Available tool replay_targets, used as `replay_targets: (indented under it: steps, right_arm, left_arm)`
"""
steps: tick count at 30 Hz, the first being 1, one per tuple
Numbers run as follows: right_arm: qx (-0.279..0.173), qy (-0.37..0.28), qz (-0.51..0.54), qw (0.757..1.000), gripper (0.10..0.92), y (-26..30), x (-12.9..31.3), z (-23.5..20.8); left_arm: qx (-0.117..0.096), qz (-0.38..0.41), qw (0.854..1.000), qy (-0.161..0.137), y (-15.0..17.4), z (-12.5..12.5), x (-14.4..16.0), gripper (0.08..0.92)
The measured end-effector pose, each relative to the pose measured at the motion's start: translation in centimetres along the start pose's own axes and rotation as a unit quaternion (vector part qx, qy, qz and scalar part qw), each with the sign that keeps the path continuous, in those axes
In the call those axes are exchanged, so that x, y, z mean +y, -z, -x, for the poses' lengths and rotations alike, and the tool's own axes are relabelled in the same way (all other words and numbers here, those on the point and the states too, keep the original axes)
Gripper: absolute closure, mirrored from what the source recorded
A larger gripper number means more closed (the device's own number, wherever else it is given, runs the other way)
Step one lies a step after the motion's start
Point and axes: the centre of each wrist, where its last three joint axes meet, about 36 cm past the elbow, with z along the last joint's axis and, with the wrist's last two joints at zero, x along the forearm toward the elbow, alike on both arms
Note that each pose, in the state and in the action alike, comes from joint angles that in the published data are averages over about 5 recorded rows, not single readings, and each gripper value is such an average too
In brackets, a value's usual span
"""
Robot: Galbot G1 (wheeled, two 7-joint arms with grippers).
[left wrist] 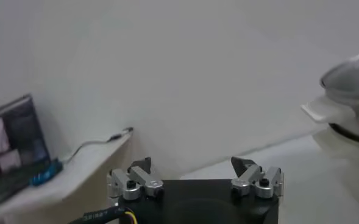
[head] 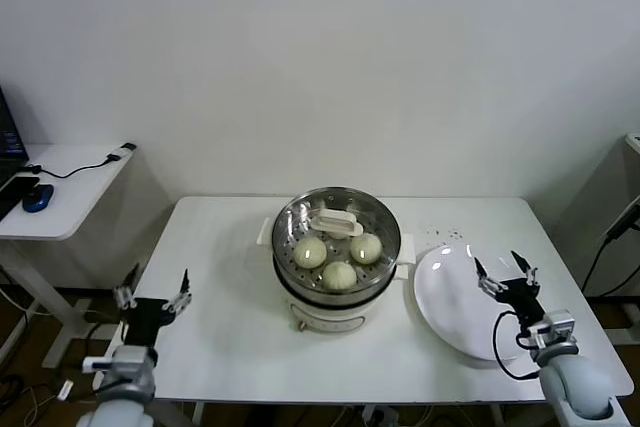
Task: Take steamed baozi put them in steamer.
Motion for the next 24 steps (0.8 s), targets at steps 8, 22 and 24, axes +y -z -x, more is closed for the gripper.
replay_targets:
  steps: [8, 22, 24]
  right_arm:
    - [0.000, 0.017, 0.015, 1.000, 0.200, 0.1, 0.1, -0.9]
    - [0.002, 0.039, 0.033, 0.999, 0.200, -0.1, 0.1, -1.6]
    - [0.002, 0.041, 0.034, 0.999, 0.200, -0.2, 0.2, -1.7]
  left_arm:
    - [-0.016, -0.070, 0.997, 0.015, -2.8, -2.1, 1.2, 0.177]
    - [-0.032, -0.088, 0.995, 0.021, -4.2, -4.0, 1.6, 0.177]
    - [-0.032, -0.089, 0.995, 0.021, -4.3, -4.1, 1.6, 0.177]
